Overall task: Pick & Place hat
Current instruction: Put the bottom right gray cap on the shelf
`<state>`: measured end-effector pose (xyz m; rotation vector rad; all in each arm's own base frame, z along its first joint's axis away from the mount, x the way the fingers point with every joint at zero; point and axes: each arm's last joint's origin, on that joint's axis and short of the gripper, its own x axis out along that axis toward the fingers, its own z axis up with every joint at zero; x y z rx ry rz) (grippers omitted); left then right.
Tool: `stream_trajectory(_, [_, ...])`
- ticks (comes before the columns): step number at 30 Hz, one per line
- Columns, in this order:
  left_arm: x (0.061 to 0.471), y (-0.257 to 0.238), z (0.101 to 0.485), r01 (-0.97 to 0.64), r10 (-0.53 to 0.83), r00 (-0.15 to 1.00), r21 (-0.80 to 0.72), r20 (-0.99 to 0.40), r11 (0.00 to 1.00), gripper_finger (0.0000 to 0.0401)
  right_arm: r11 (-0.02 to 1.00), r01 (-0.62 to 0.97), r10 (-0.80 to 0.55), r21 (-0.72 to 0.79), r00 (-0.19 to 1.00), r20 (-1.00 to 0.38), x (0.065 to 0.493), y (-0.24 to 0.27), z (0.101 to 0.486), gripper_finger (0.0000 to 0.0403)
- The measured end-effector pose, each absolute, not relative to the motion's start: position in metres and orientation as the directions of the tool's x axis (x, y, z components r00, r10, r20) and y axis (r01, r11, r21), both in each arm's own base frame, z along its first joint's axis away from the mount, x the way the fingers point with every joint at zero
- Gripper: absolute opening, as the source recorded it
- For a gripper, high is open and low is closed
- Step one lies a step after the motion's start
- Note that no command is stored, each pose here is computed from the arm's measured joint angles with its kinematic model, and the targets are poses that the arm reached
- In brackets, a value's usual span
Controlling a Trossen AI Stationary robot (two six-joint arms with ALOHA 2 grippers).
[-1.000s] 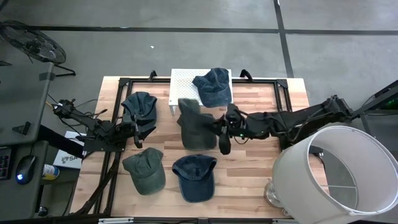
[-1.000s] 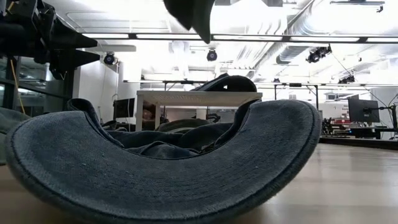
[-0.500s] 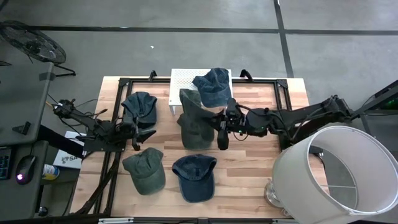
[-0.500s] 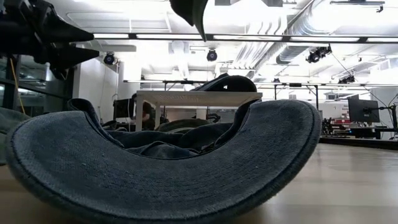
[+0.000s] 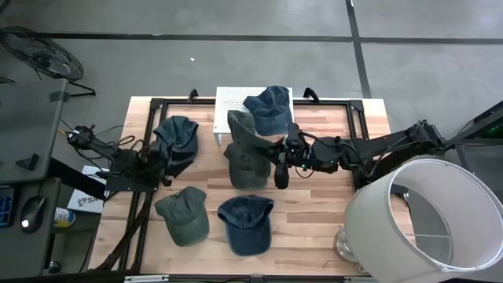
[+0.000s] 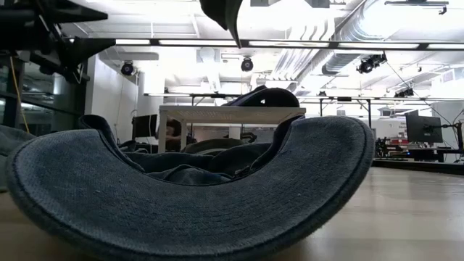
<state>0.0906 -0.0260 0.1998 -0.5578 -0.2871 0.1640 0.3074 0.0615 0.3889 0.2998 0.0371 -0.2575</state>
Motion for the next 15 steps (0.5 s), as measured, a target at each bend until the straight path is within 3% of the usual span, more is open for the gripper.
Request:
stream_trajectory(9, [0.087, -0.025, 0.214, -0.002, 0.22, 0.924, -0.57, 0.314, 0.822, 0.0214, 0.934, 0.253, -0.245, 0.251, 0.967, -0.063, 0.308, 0.06, 0.39, 0.0009])
stream_trajectory(15, [0.088, -0.024, 0.257, -0.072, 0.267, 0.905, -0.499, 0.332, 0.864, 0.0214, 0.942, 0.216, -0.206, 0.257, 0.976, -0.063, 0.31, 0.052, 0.39, 0.0009])
